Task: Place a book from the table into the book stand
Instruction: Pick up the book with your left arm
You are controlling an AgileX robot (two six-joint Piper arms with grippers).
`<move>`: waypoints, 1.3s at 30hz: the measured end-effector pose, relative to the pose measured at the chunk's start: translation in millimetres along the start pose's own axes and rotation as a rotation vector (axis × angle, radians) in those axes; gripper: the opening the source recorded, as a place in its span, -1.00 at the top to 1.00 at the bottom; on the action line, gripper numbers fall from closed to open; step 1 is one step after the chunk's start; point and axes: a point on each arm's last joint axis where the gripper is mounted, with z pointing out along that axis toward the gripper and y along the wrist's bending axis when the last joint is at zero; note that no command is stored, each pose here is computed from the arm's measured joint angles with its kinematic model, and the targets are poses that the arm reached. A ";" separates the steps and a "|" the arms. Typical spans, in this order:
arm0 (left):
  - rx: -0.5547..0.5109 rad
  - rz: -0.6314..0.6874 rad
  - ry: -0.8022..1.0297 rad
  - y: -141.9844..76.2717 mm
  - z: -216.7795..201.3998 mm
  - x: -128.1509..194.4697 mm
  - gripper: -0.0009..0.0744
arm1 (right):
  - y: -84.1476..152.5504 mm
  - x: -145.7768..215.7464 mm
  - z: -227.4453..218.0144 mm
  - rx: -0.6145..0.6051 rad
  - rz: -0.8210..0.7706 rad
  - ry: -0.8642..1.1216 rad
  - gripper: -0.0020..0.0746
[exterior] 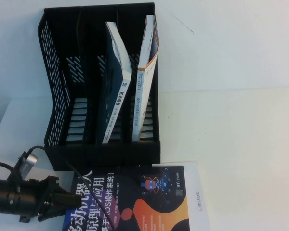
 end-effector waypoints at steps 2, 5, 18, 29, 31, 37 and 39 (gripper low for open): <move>0.002 -0.002 -0.001 -0.1 0.0 -0.1 0.55 | 1.2 3.8 13.2 -0.027 0.000 0.039 0.93; 0.002 -0.006 -0.001 -0.1 0.0 -0.1 0.55 | 0.7 8.7 34.9 -0.024 -0.010 0.138 0.93; -0.021 0.027 -0.017 -23.4 -18.8 4.4 0.60 | -1.5 -0.9 73.3 0.033 -0.049 0.213 0.93; -0.066 0.224 -0.134 -90.0 -70.8 28.3 0.66 | -1.9 -1.0 73.3 0.036 -0.064 0.212 0.93; -0.064 0.256 -0.155 -100.2 -78.1 34.8 0.67 | -1.9 -1.0 73.3 0.036 -0.064 0.212 0.93; -0.060 0.358 -0.194 -134.7 -102.8 50.9 0.67 | -2.2 -1.1 73.3 0.038 -0.072 0.211 0.93; -0.064 0.396 -0.210 -147.9 -112.6 55.6 0.67 | -2.3 -1.1 73.3 0.040 -0.074 0.211 0.93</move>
